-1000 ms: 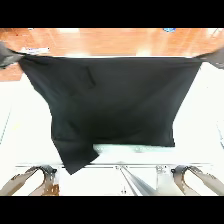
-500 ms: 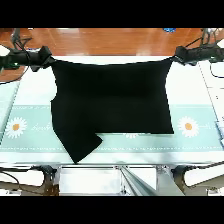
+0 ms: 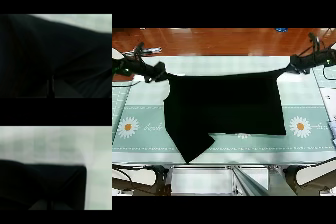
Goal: Fold the shirts.
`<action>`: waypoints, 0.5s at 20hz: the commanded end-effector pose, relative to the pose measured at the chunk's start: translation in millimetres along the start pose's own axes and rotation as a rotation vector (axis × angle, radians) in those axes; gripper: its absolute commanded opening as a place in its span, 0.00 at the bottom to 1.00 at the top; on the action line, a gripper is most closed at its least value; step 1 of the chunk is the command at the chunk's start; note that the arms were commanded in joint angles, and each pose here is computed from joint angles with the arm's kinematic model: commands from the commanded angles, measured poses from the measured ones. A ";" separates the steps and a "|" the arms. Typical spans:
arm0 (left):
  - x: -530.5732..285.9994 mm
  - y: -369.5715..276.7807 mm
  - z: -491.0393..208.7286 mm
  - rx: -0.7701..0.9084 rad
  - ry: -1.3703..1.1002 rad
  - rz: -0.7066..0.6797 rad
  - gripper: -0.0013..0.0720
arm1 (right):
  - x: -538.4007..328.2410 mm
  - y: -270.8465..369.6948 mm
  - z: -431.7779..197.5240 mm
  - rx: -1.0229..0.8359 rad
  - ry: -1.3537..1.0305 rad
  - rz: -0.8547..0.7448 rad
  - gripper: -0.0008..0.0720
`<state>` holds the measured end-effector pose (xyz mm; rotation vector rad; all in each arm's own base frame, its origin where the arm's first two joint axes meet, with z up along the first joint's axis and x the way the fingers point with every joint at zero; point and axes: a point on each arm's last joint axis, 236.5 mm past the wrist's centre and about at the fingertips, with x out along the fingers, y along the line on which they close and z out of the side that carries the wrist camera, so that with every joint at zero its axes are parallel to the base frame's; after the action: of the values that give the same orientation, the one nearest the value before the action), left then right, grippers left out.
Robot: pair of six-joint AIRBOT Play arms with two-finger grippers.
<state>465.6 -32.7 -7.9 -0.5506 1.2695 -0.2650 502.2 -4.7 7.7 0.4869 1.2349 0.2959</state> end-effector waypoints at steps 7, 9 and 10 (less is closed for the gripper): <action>37.4 35.5 -69.8 -0.028 0.221 0.067 0.13 | 49.1 -39.7 -76.8 0.111 0.193 -0.017 0.12; 29.7 35.2 -82.4 -0.042 0.284 0.067 0.71 | 46.1 -36.8 -78.5 0.121 0.200 -0.011 0.58; 19.4 38.8 -88.2 -0.044 0.322 0.074 0.71 | 37.8 -37.4 -79.0 0.118 0.203 -0.016 0.58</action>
<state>403.5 -35.5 -65.2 -0.5107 1.5190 -0.2628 446.6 -3.2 -63.1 0.5482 1.4352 0.2652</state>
